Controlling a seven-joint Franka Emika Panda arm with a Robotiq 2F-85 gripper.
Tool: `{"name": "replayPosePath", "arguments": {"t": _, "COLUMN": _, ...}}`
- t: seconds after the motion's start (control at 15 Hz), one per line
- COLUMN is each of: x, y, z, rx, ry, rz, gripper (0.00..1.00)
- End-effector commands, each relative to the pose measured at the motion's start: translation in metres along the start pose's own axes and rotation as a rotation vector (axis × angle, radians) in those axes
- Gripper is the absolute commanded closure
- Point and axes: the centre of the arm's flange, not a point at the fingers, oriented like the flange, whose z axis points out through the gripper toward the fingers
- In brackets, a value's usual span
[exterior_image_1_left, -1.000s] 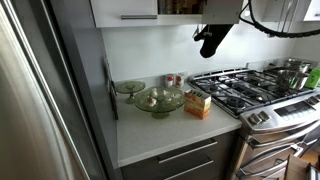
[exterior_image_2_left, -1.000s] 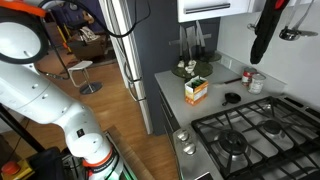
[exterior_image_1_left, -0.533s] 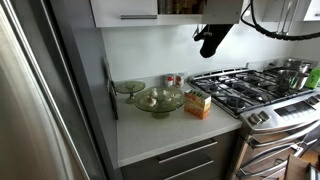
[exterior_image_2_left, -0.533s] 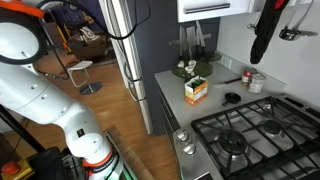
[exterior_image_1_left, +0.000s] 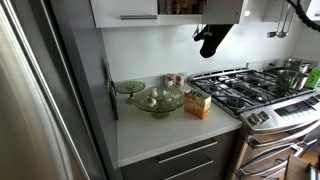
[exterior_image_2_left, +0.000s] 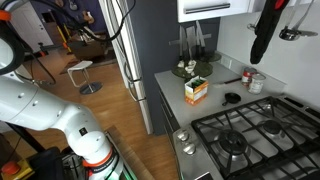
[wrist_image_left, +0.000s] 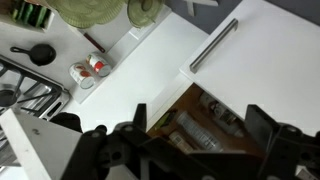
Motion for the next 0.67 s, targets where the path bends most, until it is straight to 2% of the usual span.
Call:
{"name": "replayPosePath", "arguments": {"t": 0.0, "x": -0.011, "y": 0.026, "z": -0.038, "rx": -0.061, "ry": -0.144, "rz": -0.132, "gripper": 0.00}}
{"name": "replayPosePath", "arguments": {"t": 0.27, "x": -0.023, "y": 0.045, "z": -0.061, "rx": -0.164, "ry": -0.273, "rz": -0.292, "gripper": 0.00}}
{"name": "replayPosePath", "arguments": {"t": 0.6, "x": -0.035, "y": 0.075, "z": -0.087, "rx": -0.322, "ry": -0.357, "rz": -0.525, "gripper": 0.00}}
